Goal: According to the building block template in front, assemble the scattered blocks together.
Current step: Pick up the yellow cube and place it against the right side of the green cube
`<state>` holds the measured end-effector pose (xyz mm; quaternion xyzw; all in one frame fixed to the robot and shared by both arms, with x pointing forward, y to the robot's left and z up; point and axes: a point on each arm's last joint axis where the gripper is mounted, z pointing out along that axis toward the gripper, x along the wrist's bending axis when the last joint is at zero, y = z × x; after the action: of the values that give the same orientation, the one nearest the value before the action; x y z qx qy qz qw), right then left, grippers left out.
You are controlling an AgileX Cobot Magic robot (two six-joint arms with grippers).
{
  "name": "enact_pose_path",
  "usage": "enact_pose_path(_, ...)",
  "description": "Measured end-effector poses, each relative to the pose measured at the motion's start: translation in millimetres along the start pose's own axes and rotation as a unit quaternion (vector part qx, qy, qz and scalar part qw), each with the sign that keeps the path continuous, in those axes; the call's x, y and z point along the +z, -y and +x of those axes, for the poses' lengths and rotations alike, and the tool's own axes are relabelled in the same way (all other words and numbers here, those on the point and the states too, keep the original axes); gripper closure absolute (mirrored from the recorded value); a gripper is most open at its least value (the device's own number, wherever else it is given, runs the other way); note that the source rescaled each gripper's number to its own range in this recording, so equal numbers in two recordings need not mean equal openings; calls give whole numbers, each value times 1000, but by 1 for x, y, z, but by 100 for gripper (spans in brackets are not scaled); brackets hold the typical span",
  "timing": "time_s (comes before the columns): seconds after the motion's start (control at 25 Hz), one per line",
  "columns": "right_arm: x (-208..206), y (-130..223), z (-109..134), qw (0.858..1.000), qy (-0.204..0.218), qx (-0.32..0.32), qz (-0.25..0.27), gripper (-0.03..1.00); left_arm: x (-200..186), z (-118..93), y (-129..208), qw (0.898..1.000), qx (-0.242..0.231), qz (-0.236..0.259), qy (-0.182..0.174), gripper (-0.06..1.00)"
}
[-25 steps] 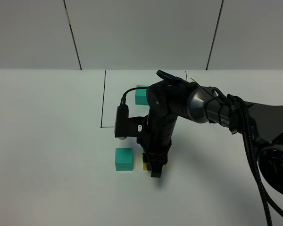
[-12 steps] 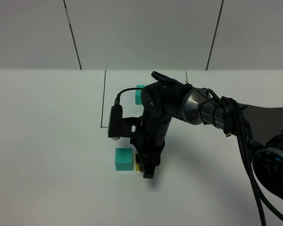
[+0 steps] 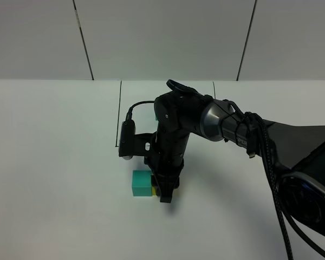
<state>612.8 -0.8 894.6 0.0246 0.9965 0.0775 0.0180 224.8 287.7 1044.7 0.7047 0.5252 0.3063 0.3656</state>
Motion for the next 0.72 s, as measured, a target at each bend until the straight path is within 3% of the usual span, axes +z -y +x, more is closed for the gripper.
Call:
enact_pose_path(0.4,1,0,0,1000,0,0,-1,95,0,0,0,1000,0,0,0,-4)
enact_pose_path(0.48,1,0,0,1000,0,4,-2,89,0,0,0,1000,0,0,0,-4)
enact_pose_path(0.6,2,-1,1,1000,-3,6,-5,50,0,0,0,1000,0,-1,0,-4)
enact_pose_path(0.72,-3,-2,1,1000,-2,13,-6,3,0,0,0,1000,0,-1,0,-4)
